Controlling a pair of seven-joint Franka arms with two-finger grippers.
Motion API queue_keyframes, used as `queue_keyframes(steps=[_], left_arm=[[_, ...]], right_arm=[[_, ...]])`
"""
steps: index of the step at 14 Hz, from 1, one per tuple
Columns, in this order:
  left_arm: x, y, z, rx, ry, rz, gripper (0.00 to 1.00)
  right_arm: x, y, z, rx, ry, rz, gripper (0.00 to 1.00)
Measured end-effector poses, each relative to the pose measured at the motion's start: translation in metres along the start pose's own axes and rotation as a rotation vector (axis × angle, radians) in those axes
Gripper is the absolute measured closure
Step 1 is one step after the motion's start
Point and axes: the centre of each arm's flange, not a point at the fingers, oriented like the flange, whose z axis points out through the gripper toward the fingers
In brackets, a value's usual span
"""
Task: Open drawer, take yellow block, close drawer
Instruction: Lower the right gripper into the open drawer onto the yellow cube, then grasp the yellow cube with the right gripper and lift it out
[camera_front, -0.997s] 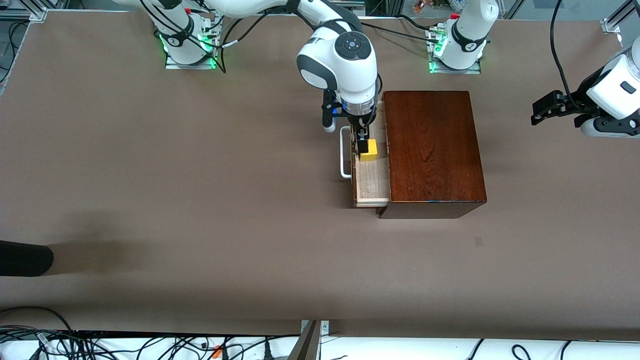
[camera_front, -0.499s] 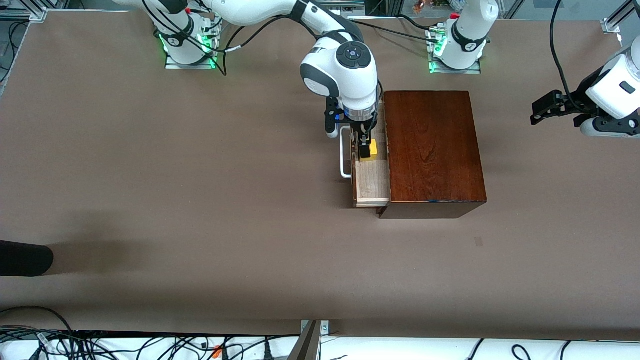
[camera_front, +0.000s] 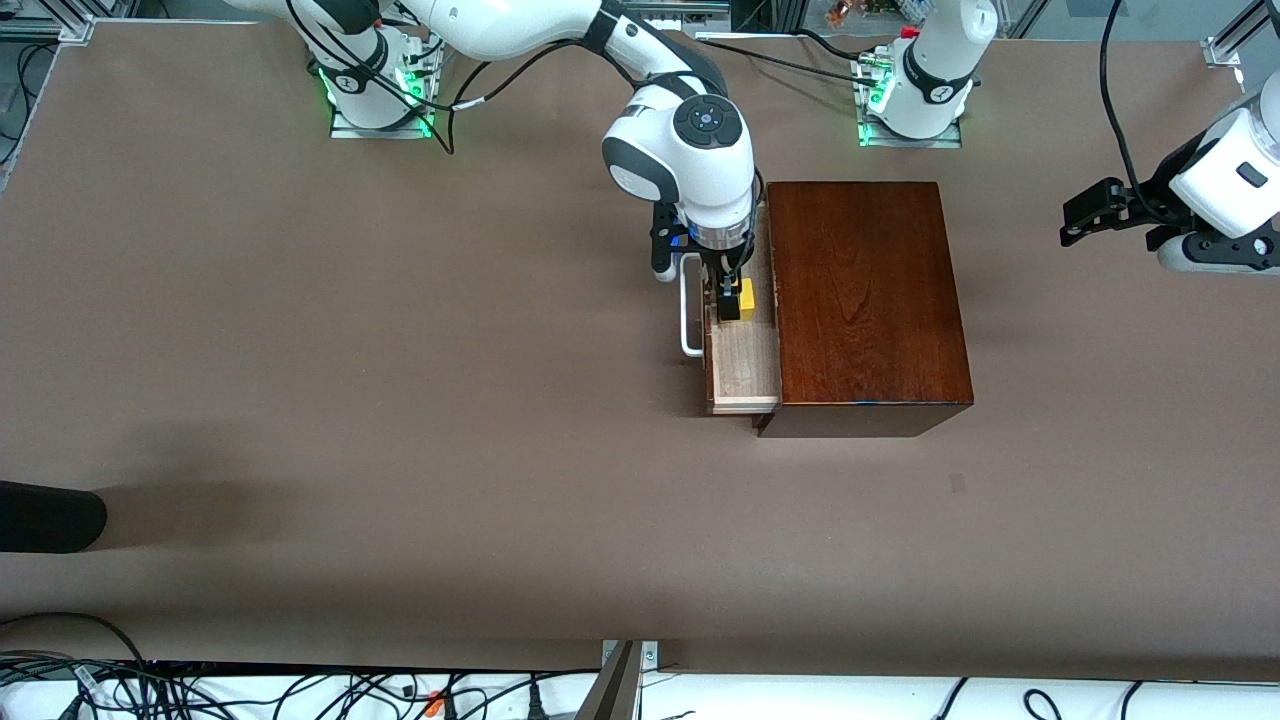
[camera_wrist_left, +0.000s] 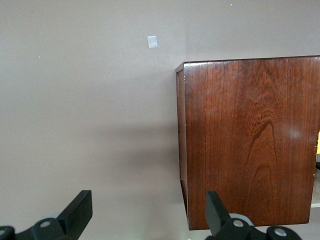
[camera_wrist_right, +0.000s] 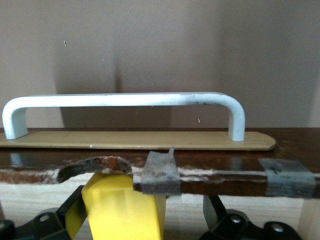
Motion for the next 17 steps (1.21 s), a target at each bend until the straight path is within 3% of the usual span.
queue_keyframes(steps=[3, 6, 7, 10, 13, 15, 17], left_arm=[[0.0, 0.0, -0.002, 0.0, 0.003, 0.0, 0.0], [0.0, 0.0, -0.002, 0.0, 0.003, 0.0, 0.0], [0.0, 0.0, -0.002, 0.0, 0.003, 0.0, 0.0], [0.0, 0.0, -0.002, 0.0, 0.003, 0.0, 0.0], [0.0, 0.0, -0.002, 0.0, 0.002, 0.0, 0.0], [0.0, 0.0, -0.002, 0.0, 0.002, 0.0, 0.0], [0.0, 0.0, -0.002, 0.0, 0.002, 0.0, 0.0]], right_arm=[[0.0, 0.0, 0.0, 0.001, 0.0, -0.002, 0.06], [-0.002, -0.002, -0.004, 0.007, -0.008, -0.001, 0.41], [-0.003, -0.003, -0.006, 0.008, -0.008, -0.001, 0.44], [-0.007, -0.013, -0.031, 0.004, 0.002, 0.016, 0.44], [-0.009, -0.033, -0.094, -0.004, 0.0, 0.046, 0.44], [0.0, -0.043, -0.136, -0.005, 0.012, -0.018, 0.44], [0.016, -0.049, -0.171, -0.051, 0.044, -0.155, 0.44]])
